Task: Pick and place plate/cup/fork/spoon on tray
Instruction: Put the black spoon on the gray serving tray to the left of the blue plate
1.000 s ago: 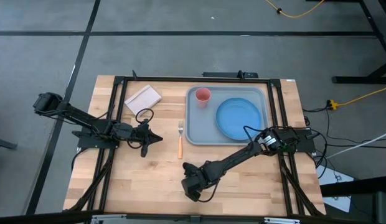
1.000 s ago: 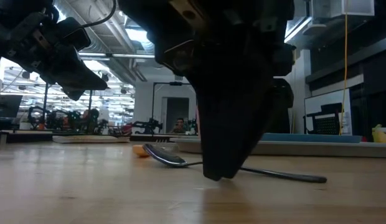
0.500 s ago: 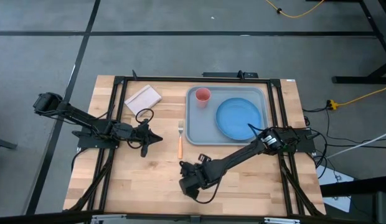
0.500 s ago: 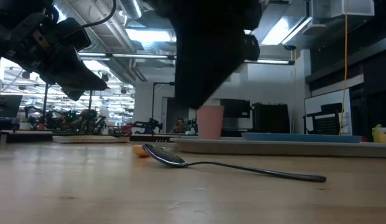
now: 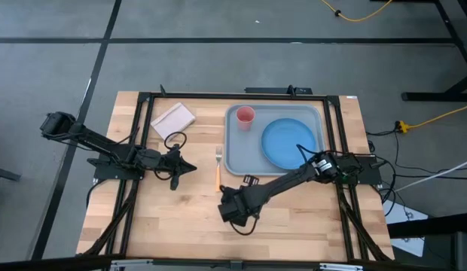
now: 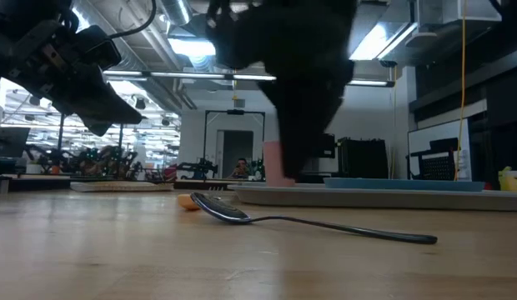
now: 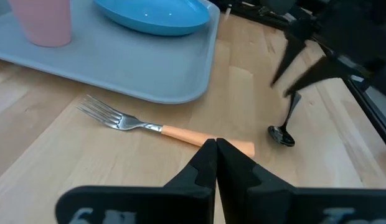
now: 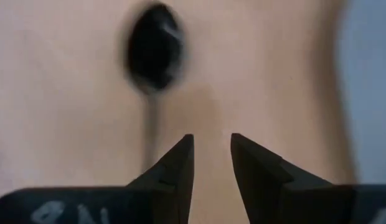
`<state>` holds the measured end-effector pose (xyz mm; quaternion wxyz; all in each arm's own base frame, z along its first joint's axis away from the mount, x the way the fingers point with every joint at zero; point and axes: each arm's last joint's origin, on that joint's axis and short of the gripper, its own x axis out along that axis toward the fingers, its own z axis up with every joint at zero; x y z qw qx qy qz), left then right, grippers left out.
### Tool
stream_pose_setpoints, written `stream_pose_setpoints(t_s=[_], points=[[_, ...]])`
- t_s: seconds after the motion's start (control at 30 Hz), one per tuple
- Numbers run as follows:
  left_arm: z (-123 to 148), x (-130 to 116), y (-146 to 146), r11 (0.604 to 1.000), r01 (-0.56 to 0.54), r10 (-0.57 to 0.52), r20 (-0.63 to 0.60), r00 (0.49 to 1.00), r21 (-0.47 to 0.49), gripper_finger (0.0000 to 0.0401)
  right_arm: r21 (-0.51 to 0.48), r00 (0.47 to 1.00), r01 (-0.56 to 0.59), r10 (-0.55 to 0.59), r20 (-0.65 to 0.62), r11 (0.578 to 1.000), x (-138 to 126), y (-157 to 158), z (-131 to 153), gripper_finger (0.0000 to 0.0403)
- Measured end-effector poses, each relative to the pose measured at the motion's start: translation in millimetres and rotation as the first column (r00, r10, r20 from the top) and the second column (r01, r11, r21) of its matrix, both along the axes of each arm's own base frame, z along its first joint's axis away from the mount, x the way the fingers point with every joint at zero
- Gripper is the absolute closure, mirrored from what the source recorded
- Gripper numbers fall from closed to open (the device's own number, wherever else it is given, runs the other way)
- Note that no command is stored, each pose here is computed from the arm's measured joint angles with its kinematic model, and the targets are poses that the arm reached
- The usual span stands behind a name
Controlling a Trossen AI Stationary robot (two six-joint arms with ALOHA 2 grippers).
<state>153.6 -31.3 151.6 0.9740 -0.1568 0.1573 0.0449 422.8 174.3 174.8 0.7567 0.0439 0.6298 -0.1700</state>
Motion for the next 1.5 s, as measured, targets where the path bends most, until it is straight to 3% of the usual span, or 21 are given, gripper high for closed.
stream_pose_setpoints(t_s=[0.13,0.37,0.47,0.77,0.9,1.07,1.17,1.37,1.5], points=[[-0.1,0.0,0.1,1.000,-0.003,0.003,-0.001,1.000,0.002,0.0401,0.109,0.994,-0.071,0.062,0.086,0.991,10.8,4.9,-6.8,0.0291],[-0.1,0.0,0.2,1.000,-0.003,0.003,-0.001,1.000,0.002,0.0401,0.110,0.998,-0.054,0.052,0.021,0.992,3.0,2.2,-21.4,0.0291],[-0.2,0.0,0.2,1.000,-0.003,0.003,-0.001,1.000,0.002,0.0401,0.156,0.998,-0.066,0.064,0.016,0.986,1.8,3.3,-30.3,0.0291],[-0.1,0.0,0.2,1.000,-0.004,0.004,-0.001,1.000,0.002,0.0401,0.173,0.999,-0.020,0.014,0.037,0.985,-2.3,2.6,-43.5,0.0292],[-0.1,0.0,0.2,1.000,-0.004,0.004,-0.001,1.000,0.002,0.0401,0.197,0.999,-0.007,-0.003,0.048,0.980,-1.2,3.2,-46.0,0.0318],[-0.1,0.0,0.2,1.000,-0.004,0.004,-0.001,1.000,0.002,0.0401,0.215,0.995,0.073,-0.087,0.056,0.974,0.0,3.1,-46.4,0.0385],[-0.1,0.0,0.2,1.000,-0.004,0.004,-0.001,1.000,0.002,0.0401,0.201,0.990,0.108,-0.124,0.067,0.974,0.5,2.0,-46.6,0.0392],[-0.1,0.0,0.2,1.000,-0.004,0.004,-0.001,1.000,0.002,0.0401,0.142,0.981,0.192,-0.196,0.014,0.971,3.9,0.0,-23.1,0.0397],[-0.1,0.0,0.2,1.000,-0.004,0.004,0.000,1.000,0.002,0.0401,0.018,0.978,0.191,-0.192,0.086,0.981,7.4,-4.0,28.9,0.0400]])
